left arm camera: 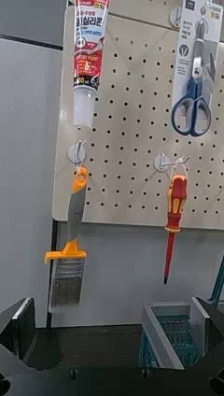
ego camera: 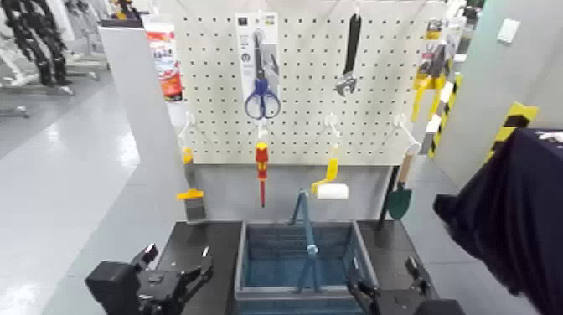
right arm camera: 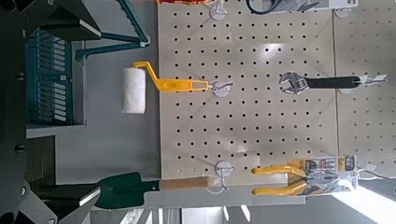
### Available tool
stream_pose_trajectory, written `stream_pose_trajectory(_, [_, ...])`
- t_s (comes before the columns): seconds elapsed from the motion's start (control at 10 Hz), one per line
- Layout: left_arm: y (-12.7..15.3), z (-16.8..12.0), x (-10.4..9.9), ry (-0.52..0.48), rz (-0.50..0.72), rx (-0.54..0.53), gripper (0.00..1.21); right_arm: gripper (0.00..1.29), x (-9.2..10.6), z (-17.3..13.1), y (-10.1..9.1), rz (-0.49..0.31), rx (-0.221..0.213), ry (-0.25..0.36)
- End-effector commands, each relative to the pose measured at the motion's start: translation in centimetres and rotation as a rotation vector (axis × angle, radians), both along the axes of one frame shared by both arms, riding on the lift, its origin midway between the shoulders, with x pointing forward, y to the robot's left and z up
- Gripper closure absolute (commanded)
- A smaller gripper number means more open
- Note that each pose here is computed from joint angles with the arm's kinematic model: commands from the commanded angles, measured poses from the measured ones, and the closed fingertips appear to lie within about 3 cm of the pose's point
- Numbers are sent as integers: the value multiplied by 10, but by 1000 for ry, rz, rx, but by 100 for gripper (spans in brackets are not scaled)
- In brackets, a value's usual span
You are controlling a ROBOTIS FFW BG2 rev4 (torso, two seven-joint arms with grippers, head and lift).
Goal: Grasp the handle of the crate.
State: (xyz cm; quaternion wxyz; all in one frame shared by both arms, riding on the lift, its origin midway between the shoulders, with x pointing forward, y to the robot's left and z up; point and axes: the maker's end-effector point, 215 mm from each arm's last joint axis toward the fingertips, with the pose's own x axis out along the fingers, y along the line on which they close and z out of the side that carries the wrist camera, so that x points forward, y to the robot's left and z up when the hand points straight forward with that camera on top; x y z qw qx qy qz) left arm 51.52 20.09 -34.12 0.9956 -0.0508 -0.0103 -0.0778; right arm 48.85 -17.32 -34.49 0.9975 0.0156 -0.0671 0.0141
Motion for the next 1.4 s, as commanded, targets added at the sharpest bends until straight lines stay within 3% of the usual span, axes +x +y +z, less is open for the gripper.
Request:
stream_pose_trajectory(0.1, [0, -1, 1, 4, -3, -17, 7, 14, 0, 1, 0, 0, 0, -1])
stream_pose_trajectory(0.3, [-1, -3, 2, 13, -8, -28, 7, 14, 0, 0, 0, 0, 1, 1])
stream_pose_trajectory(0.7, [-21, -10, 25, 151, -151, -243, 7, 14, 0, -3, 1, 2, 4, 9])
stream_pose_trajectory(1.4, [-114, 15, 46, 387, -554, -609, 8, 14, -1, -5, 4, 4, 13, 13])
